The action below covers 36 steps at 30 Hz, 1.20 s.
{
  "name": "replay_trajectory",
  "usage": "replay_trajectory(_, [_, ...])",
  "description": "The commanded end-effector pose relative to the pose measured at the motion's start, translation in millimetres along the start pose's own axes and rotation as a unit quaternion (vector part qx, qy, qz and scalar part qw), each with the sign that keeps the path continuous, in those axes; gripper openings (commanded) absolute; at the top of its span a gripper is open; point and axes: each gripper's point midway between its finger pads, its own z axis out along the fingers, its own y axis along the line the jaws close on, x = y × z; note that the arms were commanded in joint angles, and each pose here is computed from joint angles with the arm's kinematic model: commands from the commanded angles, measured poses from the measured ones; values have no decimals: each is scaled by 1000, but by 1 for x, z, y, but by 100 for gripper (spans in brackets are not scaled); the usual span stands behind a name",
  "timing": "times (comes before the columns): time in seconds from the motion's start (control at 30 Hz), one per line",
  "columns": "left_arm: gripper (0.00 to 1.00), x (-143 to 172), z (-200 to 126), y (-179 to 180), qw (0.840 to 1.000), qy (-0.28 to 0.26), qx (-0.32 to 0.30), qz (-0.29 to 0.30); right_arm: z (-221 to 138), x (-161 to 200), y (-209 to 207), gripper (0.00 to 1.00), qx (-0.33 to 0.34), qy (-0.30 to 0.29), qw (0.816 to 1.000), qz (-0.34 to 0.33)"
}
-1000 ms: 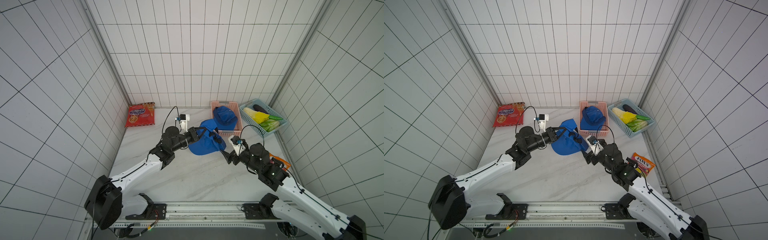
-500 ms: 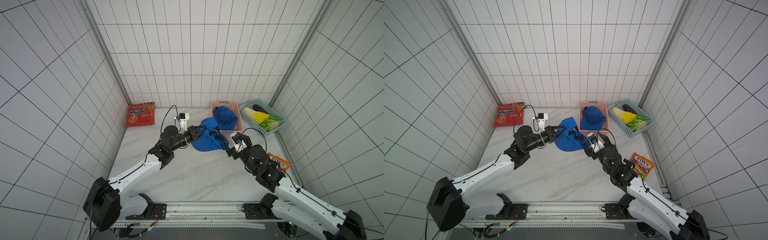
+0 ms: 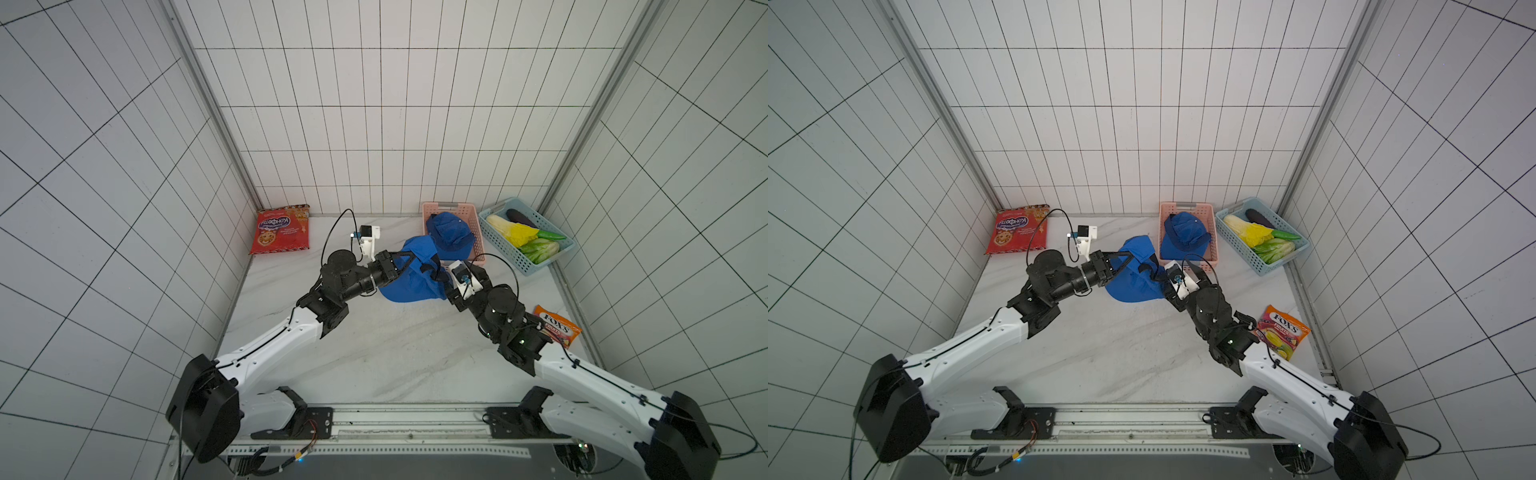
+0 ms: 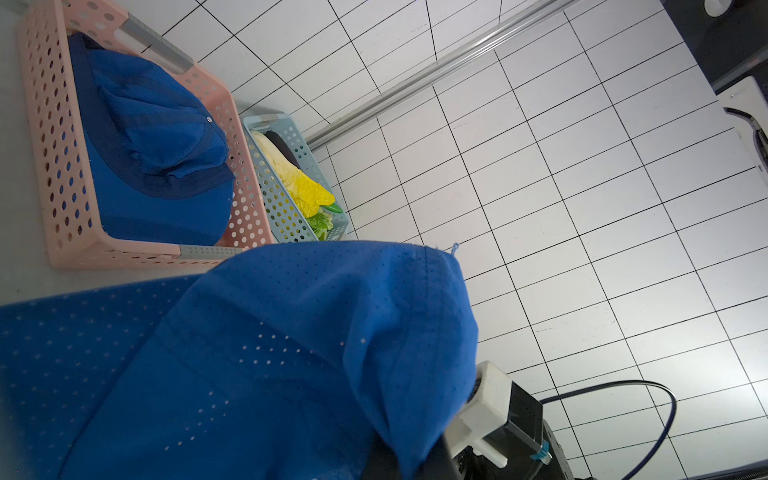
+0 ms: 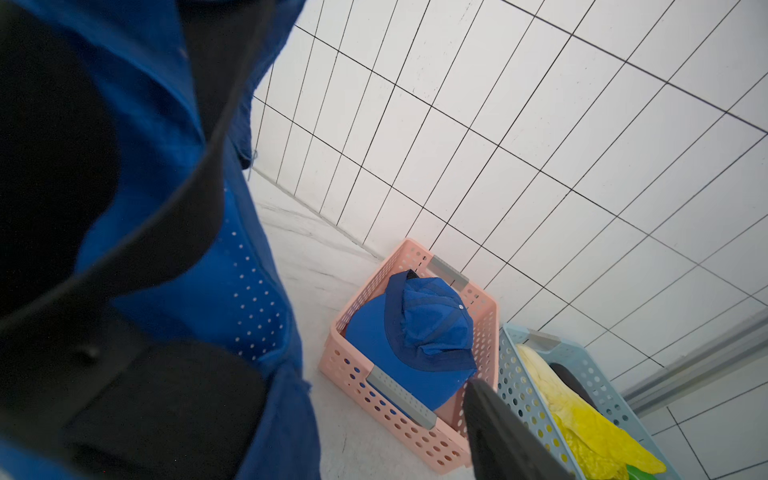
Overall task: Turn the baseball cap inside out
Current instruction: Turn over the baseball cap.
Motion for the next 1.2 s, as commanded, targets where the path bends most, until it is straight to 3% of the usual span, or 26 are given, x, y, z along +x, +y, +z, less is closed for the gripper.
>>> replay_trajectory(0.0, [0, -7, -5, -24, 999, -9, 30, 16, 0, -27, 3, 53, -22, -32, 999, 18])
replay_trajectory(0.17, [0, -5, -5, -15, 1000, -8, 19, 9, -4, -35, 31, 31, -122, -19, 992, 25])
replay_trajectory(0.27, [0, -11, -8, -8, 1000, -16, 12, 5, -10, -37, 47, 22, -176, -7, 984, 32])
replay_trajectory(0.37, [0, -20, -14, -3, 1000, -29, 6, 5, -16, -40, 52, 3, -203, -2, 978, 45])
replay_trajectory(0.53, [0, -34, -23, 7, 999, -44, -10, 10, -25, -47, 59, 0, -272, 11, 956, 110])
replay_trajectory(0.63, [0, -40, -28, 17, 998, -49, -25, 16, -30, -59, 60, 0, -328, 16, 927, 182])
replay_trajectory(0.9, [0, -52, -27, 54, 997, -45, -62, 18, -45, -101, 72, 0, -493, 52, 812, 307])
replay_trajectory(1.17, [6, -37, -5, 102, 997, -1, -79, -16, -58, -140, 76, 0, -572, 54, 741, 346])
